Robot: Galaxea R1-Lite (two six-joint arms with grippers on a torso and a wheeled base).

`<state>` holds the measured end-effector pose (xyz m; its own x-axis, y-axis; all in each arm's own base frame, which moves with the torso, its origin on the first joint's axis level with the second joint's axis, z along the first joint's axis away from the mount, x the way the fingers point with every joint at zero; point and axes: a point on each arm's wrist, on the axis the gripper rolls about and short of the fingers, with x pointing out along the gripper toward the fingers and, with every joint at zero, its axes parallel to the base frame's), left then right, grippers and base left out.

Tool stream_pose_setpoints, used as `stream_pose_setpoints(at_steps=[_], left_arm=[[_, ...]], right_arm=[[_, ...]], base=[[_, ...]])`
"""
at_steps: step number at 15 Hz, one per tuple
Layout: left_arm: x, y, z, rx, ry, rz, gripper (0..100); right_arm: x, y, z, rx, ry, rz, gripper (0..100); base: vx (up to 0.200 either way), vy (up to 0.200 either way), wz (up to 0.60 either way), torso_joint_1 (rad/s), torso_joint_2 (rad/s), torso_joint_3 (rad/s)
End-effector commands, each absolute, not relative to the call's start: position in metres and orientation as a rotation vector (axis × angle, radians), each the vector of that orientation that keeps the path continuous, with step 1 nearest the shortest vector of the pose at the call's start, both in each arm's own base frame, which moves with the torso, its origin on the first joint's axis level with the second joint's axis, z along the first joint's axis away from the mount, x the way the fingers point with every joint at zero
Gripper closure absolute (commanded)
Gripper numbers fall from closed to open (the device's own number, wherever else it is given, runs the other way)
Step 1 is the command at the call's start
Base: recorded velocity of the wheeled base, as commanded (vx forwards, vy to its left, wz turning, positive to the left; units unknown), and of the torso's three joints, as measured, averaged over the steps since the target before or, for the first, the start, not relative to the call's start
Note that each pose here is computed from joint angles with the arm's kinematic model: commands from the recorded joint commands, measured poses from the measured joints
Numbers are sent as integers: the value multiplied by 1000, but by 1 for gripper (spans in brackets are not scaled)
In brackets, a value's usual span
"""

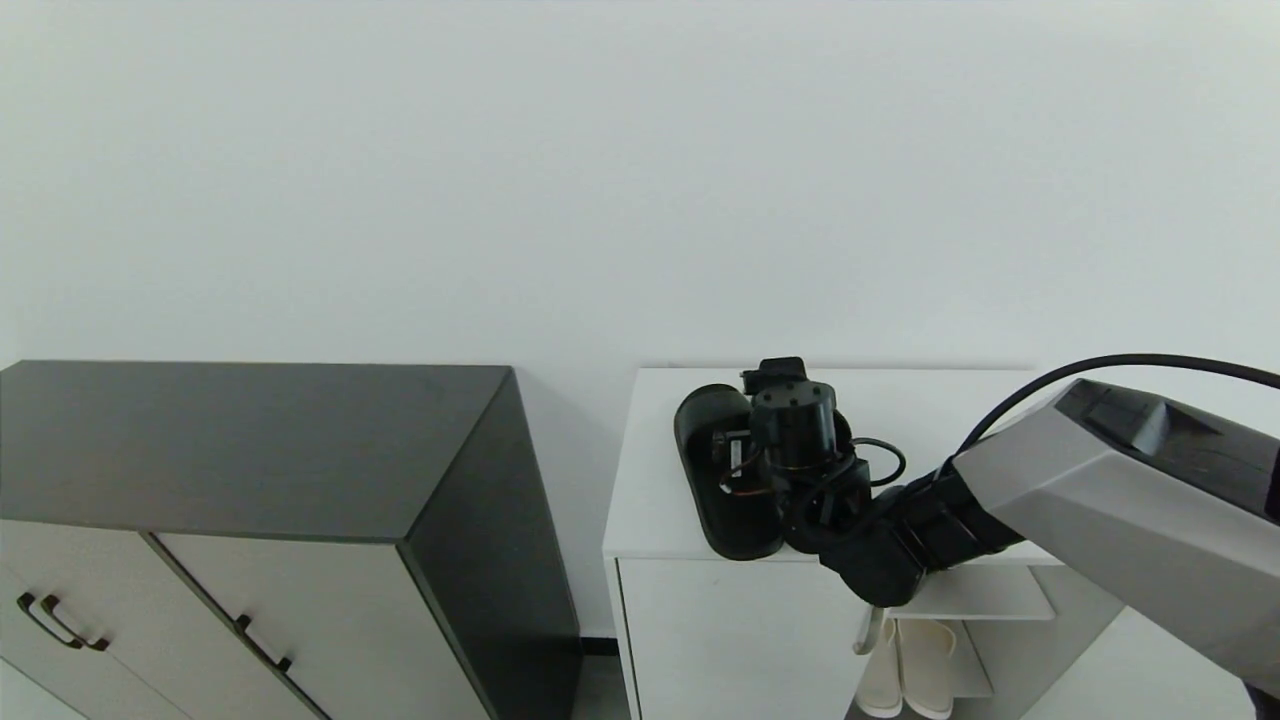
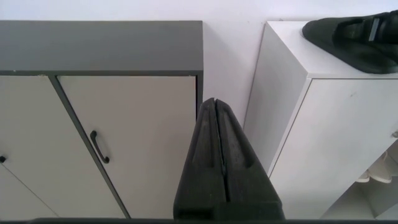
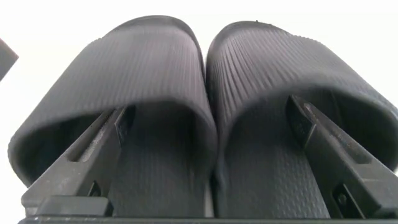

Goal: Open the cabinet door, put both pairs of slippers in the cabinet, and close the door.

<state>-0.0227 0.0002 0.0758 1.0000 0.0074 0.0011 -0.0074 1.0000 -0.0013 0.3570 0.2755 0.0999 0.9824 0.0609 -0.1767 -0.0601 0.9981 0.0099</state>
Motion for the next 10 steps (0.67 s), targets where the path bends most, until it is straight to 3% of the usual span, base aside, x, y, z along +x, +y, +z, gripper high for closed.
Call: stream_pose_setpoints(at_steps=[1,6,7,10], left_arm=[[-23,0,76,-2,-2,8,100],[-23,0,76,-2,-2,9,100],[-23,0,76,-2,-2,8,100],[-23,0,76,-2,-2,8,100]], right_arm=[[366,273,94,5,178,46,0],[375,277,92,15,166,53,0],[375,277,92,15,166,52,100],[376,275,93,17,163,49,100]], base=[[0,0,0,0,0,0],[0,0,0,0,0,0],[0,0,0,0,0,0],[0,0,0,0,0,0]])
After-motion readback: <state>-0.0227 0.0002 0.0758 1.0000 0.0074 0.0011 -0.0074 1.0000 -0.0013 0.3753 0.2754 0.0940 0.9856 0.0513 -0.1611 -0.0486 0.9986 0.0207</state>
